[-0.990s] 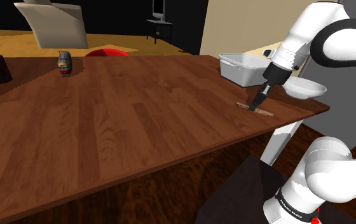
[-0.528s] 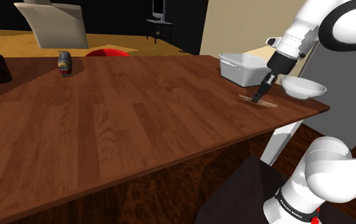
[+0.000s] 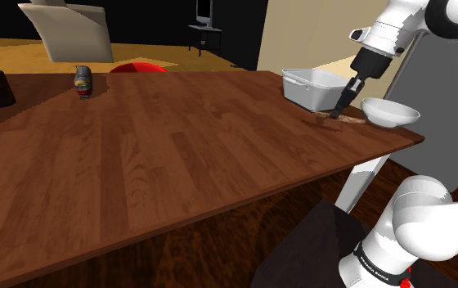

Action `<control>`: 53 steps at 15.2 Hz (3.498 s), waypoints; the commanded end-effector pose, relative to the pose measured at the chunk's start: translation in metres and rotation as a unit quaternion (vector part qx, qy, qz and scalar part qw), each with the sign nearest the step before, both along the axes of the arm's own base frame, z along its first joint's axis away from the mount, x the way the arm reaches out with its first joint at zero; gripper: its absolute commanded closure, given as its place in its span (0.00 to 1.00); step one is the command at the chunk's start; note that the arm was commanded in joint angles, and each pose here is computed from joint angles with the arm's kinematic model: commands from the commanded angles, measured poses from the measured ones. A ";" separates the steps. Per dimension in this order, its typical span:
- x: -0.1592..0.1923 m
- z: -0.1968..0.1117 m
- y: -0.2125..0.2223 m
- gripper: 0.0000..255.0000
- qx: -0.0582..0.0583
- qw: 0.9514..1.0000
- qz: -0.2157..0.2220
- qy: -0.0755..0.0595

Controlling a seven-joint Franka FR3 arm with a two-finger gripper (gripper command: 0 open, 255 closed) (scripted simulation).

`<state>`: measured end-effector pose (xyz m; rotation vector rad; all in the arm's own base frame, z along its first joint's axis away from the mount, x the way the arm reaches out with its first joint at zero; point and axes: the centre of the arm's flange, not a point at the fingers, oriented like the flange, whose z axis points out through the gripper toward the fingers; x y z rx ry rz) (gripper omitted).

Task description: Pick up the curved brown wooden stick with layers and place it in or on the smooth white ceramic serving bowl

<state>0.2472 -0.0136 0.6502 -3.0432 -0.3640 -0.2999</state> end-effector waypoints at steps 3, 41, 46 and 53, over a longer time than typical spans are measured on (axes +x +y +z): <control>0.000 0.020 0.000 1.00 0.000 1.000 0.000 0.000; -0.071 0.047 -0.376 1.00 0.000 1.000 0.000 0.000; -0.071 0.020 -0.376 1.00 0.000 1.000 0.000 0.000; -0.071 -0.014 -0.376 1.00 0.000 1.000 0.000 0.000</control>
